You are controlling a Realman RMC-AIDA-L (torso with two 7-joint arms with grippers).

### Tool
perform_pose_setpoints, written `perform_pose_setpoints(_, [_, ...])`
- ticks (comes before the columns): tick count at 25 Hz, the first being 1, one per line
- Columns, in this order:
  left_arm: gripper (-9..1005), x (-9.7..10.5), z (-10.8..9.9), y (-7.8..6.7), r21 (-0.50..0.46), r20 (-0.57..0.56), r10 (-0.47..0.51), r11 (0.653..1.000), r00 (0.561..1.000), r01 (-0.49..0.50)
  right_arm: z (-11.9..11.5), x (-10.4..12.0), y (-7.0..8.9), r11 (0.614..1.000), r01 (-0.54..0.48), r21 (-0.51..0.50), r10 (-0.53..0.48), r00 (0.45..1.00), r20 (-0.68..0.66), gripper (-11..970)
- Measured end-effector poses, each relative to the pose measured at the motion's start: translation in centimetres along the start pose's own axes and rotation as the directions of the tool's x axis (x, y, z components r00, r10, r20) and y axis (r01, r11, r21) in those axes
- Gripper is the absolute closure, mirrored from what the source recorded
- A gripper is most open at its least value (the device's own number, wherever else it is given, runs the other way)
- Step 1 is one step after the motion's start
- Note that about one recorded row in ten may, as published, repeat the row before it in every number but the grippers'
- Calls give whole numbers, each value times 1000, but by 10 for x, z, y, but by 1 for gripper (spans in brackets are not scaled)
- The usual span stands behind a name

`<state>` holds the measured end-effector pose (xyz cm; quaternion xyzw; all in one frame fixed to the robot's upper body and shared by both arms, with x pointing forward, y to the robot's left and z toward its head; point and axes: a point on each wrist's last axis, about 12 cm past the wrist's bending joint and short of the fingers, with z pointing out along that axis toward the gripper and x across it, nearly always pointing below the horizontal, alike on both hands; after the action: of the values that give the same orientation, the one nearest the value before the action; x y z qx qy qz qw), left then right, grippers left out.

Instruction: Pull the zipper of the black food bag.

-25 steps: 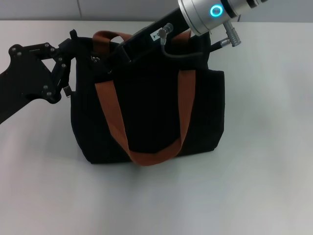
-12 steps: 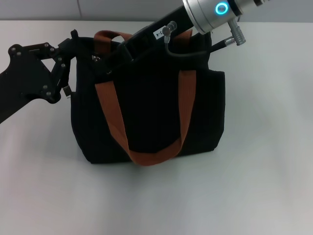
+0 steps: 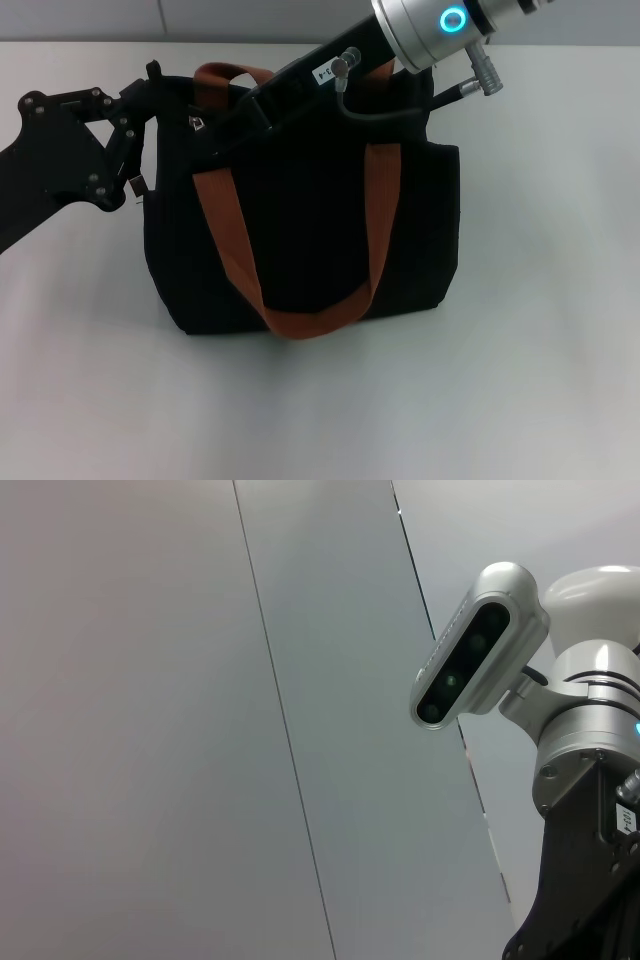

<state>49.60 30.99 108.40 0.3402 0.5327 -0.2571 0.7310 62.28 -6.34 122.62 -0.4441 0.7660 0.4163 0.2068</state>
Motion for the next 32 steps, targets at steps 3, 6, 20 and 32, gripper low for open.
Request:
perform_pose_setpoints(3, [973,0,0,0,0,0,0,1000,1000,0,0,0,0,1000,-1,0,1,1000,1,702])
perform_pose_setpoints(6, [973,0,0,0,0,0,0,1000,1000,0,0,-1,0,1000,-1,2,1,1000,5,704])
perform_pose_setpoints(20, [973,1,1,-1,1,3,-4,1000,1000,4,1,-2,-1,1000,-1,12,1,1000,19,844])
perform_pose_setpoints(32, [973,1,1,-1,0,2,-6,1000,1000,6,1,-4,-3,1000,-7,28,6,1000,19,849])
